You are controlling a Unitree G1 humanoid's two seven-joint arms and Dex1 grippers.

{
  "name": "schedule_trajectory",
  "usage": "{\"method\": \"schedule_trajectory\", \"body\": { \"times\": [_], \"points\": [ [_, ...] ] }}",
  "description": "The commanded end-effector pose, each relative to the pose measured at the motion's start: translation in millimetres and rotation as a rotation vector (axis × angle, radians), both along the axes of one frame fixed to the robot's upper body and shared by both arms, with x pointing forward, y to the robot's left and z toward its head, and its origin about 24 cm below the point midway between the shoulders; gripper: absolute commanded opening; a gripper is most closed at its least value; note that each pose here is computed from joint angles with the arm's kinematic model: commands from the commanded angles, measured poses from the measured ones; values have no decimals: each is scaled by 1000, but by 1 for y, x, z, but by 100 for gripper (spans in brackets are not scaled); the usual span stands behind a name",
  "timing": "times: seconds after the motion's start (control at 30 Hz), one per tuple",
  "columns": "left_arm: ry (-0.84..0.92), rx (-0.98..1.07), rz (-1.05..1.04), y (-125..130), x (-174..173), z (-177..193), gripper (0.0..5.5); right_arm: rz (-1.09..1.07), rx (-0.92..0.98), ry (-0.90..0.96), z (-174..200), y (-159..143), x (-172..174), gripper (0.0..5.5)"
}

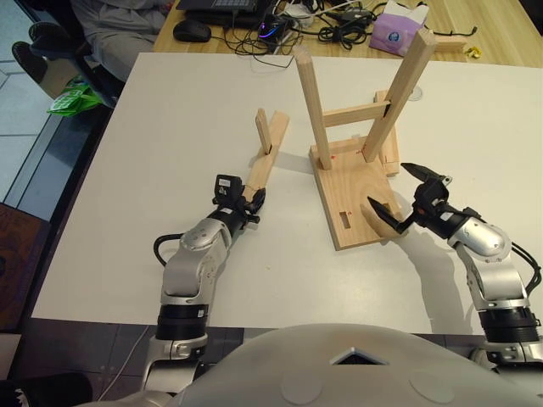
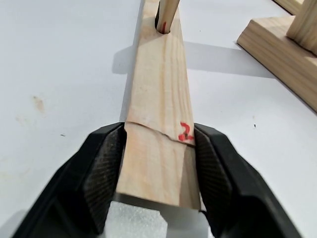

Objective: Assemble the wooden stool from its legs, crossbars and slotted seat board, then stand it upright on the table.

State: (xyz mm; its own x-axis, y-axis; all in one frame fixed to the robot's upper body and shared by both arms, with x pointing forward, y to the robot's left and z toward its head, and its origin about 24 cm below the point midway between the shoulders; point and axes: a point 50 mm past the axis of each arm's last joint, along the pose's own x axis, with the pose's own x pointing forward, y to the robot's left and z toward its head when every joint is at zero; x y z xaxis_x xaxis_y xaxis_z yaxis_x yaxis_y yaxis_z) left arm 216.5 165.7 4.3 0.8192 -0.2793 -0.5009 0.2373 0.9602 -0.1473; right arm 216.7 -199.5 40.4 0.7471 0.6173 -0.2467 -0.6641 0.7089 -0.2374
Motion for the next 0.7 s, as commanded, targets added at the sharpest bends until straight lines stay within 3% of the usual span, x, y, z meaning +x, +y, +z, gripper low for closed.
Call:
{"method": "schedule_trajectory", "body": {
  "times": [0.03,0.3,0.43,0.5,0.7],
  "points": [
    [69,-30,27,-6,-9,-16,217,-49,52,-22,11,-4,13,540],
    [-362,-111,184,2,20,35,215,-169,140,-101,47,-35,38,540],
    [-459,-103,204,6,26,45,213,-209,270,-154,71,-35,49,540],
    [-421,-95,182,3,25,37,212,-210,286,-161,75,-35,52,540],
    [-57,15,-42,-9,-7,-17,208,-207,251,-163,68,-33,49,540]
  ]
}}
